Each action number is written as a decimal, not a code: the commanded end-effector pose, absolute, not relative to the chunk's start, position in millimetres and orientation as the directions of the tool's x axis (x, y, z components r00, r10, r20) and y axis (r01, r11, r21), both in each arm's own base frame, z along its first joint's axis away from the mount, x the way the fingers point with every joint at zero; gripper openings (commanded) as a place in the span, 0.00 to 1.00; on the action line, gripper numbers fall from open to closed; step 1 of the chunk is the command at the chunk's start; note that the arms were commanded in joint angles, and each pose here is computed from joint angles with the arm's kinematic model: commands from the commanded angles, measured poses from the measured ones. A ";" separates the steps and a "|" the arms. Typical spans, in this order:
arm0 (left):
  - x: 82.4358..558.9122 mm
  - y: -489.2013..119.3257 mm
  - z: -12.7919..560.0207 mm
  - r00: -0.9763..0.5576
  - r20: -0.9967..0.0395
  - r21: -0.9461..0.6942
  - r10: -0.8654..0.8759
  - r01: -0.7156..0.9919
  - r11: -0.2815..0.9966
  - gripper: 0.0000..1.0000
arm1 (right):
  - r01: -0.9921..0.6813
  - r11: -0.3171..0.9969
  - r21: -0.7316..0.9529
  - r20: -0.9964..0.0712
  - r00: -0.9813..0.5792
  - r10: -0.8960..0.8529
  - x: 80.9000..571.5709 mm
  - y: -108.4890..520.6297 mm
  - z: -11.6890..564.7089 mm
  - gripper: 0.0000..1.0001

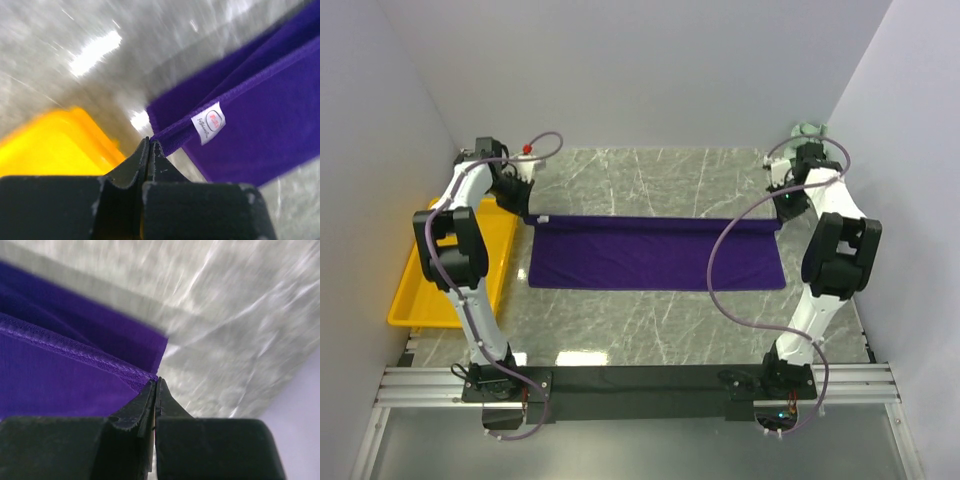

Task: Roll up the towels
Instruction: Fold the towel

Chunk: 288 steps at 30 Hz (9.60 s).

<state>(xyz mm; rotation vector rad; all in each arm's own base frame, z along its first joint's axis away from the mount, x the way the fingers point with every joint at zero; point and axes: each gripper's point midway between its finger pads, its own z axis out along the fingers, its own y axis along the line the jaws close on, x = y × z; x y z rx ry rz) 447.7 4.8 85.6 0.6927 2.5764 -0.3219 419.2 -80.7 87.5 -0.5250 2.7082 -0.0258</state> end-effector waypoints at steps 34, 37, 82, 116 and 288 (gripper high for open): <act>329.4 -32.1 82.4 -0.278 -0.654 0.109 0.704 0.886 0.451 0.01 | -0.503 0.864 -0.018 -0.282 -0.827 -0.487 314.6 -90.9 79.4 0.00; 322.1 -25.9 78.1 -0.230 -0.647 0.142 0.727 0.901 0.411 0.01 | -0.512 0.859 -0.013 -0.255 -0.829 -0.498 304.5 -93.6 69.9 0.00; 304.3 -13.3 67.5 -0.288 -0.599 0.073 0.747 0.910 0.409 0.01 | -0.558 0.829 -0.035 -0.237 -0.801 -0.550 289.1 -98.1 73.5 0.00; 348.6 -8.0 116.7 -0.431 -0.653 0.027 0.623 0.808 0.588 0.53 | -0.464 0.884 0.051 -0.355 -0.836 -0.418 332.8 -101.4 121.4 0.69; 476.0 -57.0 156.2 -0.638 -0.697 -0.087 0.328 0.529 0.844 0.80 | 0.052 0.992 0.116 -0.100 -0.993 0.064 352.0 -75.0 29.4 0.50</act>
